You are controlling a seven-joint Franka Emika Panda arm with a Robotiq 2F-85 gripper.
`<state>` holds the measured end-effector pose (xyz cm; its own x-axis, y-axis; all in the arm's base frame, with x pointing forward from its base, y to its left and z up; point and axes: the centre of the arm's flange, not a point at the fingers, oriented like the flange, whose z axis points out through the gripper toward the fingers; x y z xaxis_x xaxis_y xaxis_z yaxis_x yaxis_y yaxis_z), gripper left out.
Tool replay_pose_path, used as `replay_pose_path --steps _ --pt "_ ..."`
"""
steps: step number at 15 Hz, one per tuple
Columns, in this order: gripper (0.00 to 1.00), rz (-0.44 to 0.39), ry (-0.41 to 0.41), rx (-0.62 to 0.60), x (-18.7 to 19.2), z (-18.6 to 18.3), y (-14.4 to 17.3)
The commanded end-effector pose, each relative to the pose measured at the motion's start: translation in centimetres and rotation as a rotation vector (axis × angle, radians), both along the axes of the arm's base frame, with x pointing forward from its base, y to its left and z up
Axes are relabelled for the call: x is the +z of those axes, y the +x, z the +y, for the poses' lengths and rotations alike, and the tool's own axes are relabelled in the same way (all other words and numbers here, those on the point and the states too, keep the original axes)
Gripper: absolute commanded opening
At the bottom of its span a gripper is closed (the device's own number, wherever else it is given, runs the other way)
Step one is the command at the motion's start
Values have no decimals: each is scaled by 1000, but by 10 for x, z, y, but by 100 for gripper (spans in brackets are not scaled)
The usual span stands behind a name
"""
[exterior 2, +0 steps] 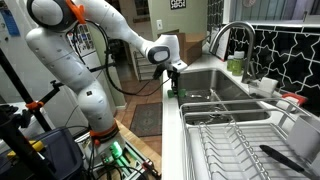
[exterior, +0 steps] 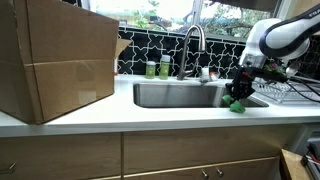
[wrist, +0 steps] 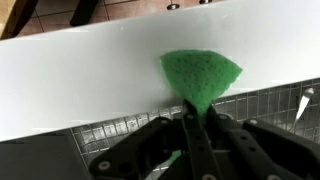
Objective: Pick up the green sponge and squeeze the liquid in it inside the sink then place it back on the edge of the sink
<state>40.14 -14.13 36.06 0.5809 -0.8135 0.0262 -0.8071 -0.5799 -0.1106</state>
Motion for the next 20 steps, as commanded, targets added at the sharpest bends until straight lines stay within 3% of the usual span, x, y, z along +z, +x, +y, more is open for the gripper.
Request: replay_pose_path --steps 1,12,13,14,16,20 --pt "3 -7 39 23 -26 18 -1" --pt "3 21 47 29 -18 39 -8" --pt "13 26 46 31 -20 40 -7" --pt "36 28 46 31 -20 41 -7" --pt "40 27 42 32 -20 42 -6" --pt "69 28 37 36 -17 46 -7"
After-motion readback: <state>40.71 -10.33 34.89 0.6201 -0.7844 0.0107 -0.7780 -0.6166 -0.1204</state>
